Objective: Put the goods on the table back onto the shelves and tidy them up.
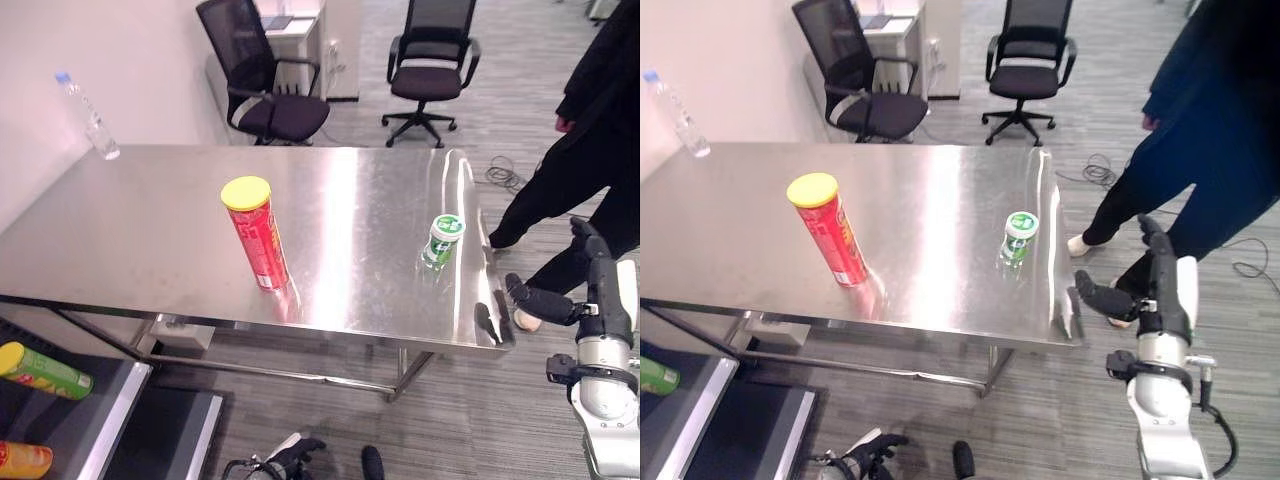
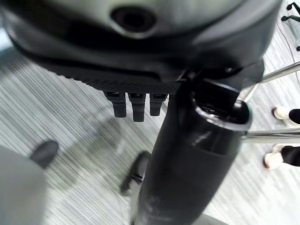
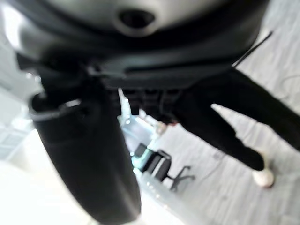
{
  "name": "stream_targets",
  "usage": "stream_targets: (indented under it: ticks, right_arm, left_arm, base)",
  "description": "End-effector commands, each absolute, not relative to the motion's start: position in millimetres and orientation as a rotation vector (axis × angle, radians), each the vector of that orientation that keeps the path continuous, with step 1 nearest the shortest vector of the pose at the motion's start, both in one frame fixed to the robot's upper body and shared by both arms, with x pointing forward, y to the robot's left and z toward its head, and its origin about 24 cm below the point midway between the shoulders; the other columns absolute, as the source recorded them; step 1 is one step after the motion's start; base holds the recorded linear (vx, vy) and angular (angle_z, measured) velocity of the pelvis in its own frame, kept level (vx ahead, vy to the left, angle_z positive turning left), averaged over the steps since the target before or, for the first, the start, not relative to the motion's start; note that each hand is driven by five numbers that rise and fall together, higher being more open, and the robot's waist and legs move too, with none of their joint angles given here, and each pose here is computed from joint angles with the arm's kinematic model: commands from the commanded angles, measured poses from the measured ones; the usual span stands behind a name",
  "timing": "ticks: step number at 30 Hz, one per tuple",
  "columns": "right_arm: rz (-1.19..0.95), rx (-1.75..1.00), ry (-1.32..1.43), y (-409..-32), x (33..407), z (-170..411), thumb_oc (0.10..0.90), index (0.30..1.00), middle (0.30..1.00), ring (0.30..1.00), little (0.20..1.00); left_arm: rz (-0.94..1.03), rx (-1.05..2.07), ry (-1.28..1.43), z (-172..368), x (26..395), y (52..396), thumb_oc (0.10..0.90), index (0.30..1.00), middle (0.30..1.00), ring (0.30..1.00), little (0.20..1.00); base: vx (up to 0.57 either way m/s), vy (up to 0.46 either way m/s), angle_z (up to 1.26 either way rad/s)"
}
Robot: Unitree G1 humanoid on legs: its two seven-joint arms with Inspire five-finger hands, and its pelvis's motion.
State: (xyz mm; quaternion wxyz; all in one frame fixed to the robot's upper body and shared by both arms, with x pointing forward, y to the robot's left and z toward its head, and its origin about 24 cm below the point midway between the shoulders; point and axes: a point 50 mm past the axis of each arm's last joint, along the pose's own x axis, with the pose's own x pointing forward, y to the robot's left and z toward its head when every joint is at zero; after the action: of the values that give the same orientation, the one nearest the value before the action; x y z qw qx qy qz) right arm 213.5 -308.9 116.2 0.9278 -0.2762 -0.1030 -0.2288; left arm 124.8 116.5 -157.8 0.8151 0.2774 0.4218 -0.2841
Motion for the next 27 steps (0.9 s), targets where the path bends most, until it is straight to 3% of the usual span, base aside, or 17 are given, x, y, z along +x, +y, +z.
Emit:
stream_targets:
  ticks: [1,13,27]
  right_arm:
    - [-0.476,-0.508,-0.627,-304,201,189,0.8,0.9,0.9,0.9,0.9]
    - [-0.334,-0.382,-0.752,-290,193,207,0.8,0.9,0.9,0.9,0.9]
    - [-0.534,-0.614,-0.8,-299,194,225,0.8,0.9,0.9,0.9,0.9]
  left_arm:
    - [-0.574,0.687,0.93,-158,137,144,0.8,0.9,0.9,0.9,0.9]
    - [-0.597,0.625,1.004,-165,117,139,0.8,0.9,0.9,0.9,0.9]
    - [-0.668,0.662,0.963,-162,123,130,0.8,0.9,0.9,0.9,0.9]
  base:
    - [0.01,-0.037,0.8]
    - [0.04,-0.023,0.42]
    - [0.03,-0.025,0.08]
